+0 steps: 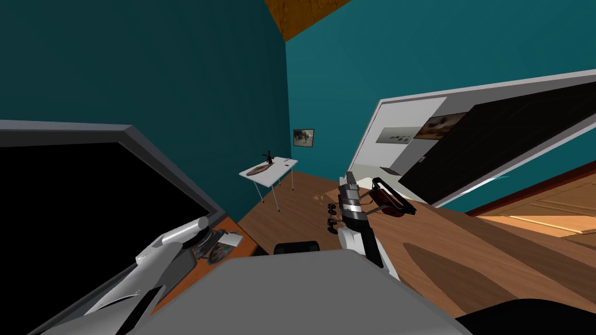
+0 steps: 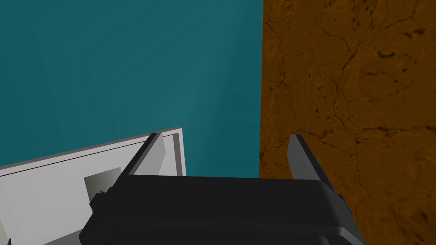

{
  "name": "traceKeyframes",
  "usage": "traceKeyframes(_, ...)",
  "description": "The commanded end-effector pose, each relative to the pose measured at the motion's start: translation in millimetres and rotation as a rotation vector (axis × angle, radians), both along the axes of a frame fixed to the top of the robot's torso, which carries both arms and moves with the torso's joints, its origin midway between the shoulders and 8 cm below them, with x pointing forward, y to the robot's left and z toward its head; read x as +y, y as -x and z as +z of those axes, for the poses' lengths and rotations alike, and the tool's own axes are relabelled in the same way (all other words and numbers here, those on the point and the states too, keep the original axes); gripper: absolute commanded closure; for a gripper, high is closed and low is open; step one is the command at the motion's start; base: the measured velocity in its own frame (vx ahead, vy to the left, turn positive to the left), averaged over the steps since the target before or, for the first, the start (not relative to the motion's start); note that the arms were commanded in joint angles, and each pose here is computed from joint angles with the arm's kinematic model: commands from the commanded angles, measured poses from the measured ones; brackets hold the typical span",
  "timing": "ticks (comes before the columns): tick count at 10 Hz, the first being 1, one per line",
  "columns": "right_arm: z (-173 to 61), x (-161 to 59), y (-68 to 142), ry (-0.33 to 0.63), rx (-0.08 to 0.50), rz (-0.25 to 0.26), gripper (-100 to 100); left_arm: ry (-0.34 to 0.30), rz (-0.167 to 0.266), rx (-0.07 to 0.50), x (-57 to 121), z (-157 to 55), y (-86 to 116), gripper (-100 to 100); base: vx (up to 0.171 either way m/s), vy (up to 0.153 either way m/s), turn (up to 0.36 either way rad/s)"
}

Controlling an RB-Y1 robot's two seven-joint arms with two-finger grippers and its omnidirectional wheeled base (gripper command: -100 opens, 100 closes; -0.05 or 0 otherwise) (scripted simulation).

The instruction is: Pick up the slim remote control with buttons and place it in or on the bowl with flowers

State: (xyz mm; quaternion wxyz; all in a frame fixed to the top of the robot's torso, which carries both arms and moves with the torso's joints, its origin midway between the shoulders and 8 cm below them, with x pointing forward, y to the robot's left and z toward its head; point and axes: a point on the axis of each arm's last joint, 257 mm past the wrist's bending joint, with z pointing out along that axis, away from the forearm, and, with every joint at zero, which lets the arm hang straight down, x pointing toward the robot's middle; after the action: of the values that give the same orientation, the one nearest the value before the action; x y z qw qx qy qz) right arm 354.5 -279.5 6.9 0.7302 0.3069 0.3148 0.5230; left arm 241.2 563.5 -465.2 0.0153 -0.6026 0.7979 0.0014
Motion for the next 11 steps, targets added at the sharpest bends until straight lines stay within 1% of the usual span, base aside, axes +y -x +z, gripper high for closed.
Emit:
traceKeyframes(1,0,0,0,0.0,0.0,0.0,0,0.002,-0.008,0.001,3.3,10,-2,-100,0.017,-0.037,0.04)
traceKeyframes(5,0,0,0,0.0,0.0,0.0,0,0.002,-0.026,0.001,10.8,31,-8,-100,0.007,-0.033,0.042)
traceKeyframes(6,0,0,0,0.0,0.0,0.0,0,0.002,-0.036,0.002,14.3,42,-11,-100,0.014,-0.044,0.065)
traceKeyframes(7,0,0,0,0.0,0.0,0.0,0,0.001,-0.03,0.0,11.8,35,-10,-100,0.007,-0.023,0.016)
traceKeyframes(8,0,0,0,0.0,0.0,0.0,0,0.002,-0.031,0.002,11.7,36,-10,0,0.0,0.0,0.0)
traceKeyframes(11,0,0,0,0.0,0.0,0.0,0,0.002,-0.031,0.002,11.7,36,-10,0,0.0,0.0,0.0)
